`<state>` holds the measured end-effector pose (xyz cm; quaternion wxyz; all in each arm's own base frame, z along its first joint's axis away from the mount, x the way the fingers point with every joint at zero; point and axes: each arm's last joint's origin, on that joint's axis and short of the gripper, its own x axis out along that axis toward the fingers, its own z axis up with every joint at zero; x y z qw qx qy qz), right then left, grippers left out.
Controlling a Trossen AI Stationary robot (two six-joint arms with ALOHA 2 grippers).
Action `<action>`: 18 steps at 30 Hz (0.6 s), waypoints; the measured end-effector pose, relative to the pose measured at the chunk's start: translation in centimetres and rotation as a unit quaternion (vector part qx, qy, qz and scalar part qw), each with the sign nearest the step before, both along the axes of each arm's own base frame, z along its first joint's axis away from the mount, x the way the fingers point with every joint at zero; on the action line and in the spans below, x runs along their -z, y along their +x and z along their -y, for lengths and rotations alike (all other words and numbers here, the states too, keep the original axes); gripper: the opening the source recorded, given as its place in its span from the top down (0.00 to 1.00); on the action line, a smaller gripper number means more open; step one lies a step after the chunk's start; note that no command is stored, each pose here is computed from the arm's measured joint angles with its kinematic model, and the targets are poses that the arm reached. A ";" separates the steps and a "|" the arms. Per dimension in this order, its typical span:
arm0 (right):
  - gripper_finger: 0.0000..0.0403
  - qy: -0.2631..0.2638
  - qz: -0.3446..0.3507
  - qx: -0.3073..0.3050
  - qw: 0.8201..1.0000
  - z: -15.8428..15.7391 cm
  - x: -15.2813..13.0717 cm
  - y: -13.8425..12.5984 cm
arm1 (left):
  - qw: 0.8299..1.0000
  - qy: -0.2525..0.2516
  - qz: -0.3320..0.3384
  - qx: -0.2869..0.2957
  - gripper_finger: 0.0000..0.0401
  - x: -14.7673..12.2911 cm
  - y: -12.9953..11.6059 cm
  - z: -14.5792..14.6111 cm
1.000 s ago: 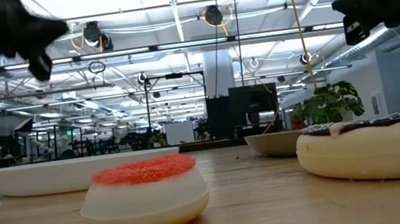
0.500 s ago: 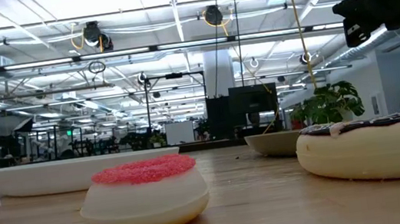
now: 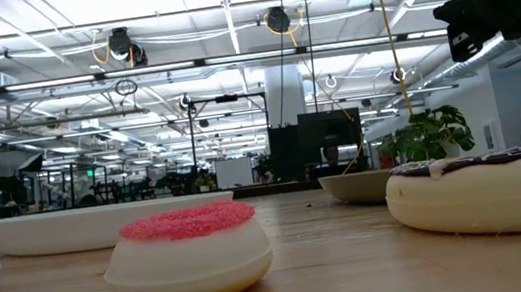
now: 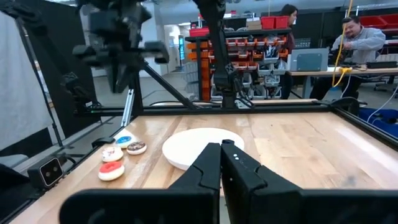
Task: Pick & Place donuts
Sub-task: Put the small blue donut on the white plate
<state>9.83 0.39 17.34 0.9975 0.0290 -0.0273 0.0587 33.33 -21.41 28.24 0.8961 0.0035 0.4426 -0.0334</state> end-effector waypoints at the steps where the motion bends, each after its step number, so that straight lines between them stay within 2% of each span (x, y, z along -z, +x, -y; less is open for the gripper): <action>1: 1.00 -0.005 0.000 0.000 1.000 0.0 0.0 0.0 | 1.000 0.010 -0.005 0.009 0.91 0.7 0.4 0.3; 4: 1.00 -0.013 0.002 0.001 1.000 0.0 0.0 0.0 | 0.999 0.031 -0.032 0.024 0.91 2.9 1.5 0.8; 9: 1.00 -0.020 0.002 0.002 1.000 0.0 0.0 0.0 | 0.996 0.034 -0.064 0.049 0.87 5.3 2.2 1.7; 12: 1.00 -0.043 0.005 0.003 0.999 0.0 0.0 0.0 | 0.995 0.037 -0.059 0.065 0.78 6.5 2.6 2.6; 16: 1.00 -0.062 0.008 0.005 0.998 0.0 0.0 0.0 | 0.997 -0.003 -0.041 0.069 0.60 7.2 3.6 3.1; 18: 1.00 -0.065 0.010 0.005 0.998 0.0 0.0 0.0 | 0.997 -0.008 -0.039 0.066 0.54 7.3 3.7 3.1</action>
